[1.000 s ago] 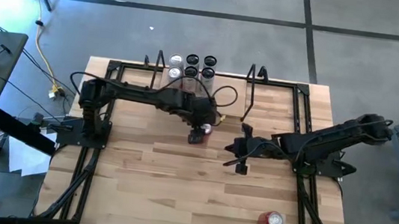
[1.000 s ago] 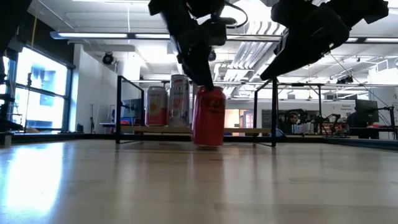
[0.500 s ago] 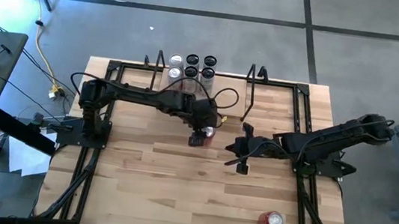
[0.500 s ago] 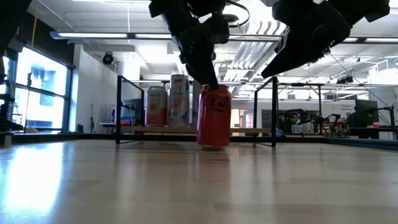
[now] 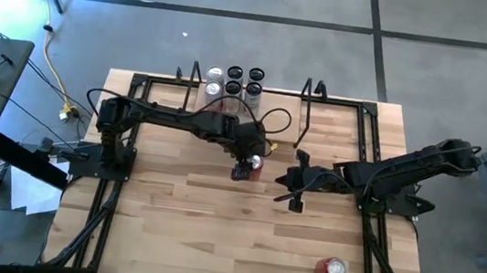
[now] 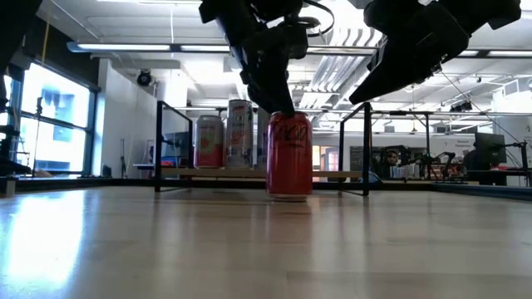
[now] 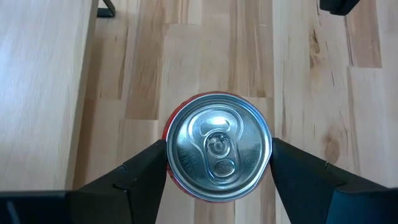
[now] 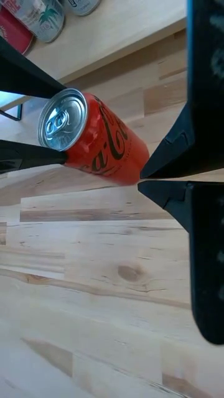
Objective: Place canned beverage on shelf
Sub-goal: Put the top red soda can on the shelf
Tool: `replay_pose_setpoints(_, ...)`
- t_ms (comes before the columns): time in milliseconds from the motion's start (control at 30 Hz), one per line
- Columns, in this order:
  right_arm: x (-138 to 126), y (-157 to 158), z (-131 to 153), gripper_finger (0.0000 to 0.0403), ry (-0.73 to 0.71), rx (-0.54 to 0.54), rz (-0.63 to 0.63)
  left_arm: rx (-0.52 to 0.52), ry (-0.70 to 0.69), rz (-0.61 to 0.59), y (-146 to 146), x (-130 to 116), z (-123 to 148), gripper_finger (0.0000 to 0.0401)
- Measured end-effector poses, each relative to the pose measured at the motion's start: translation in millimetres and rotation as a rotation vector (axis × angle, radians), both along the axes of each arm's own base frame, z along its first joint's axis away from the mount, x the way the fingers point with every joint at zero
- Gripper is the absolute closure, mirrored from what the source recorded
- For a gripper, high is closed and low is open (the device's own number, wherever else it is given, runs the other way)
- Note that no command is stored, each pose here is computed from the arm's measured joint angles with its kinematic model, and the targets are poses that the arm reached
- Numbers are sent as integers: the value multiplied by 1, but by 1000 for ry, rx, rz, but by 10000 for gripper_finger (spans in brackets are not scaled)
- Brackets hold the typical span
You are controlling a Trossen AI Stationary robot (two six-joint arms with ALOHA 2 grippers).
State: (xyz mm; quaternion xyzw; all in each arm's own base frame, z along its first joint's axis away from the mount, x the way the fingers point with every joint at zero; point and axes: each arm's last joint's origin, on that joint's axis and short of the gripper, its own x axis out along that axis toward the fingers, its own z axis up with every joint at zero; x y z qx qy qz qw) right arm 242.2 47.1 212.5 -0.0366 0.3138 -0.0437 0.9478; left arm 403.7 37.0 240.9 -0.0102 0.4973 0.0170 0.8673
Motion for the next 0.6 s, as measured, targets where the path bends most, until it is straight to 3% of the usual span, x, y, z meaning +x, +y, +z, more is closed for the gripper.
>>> replay_pose_setpoints(267,0,0,0,403,1,-6,5,-11,-4,-6,1,0,0,149)
replay_pose_setpoints(600,2,0,2,403,-22,-7,6,15,-4,-1,1,0,0,95)
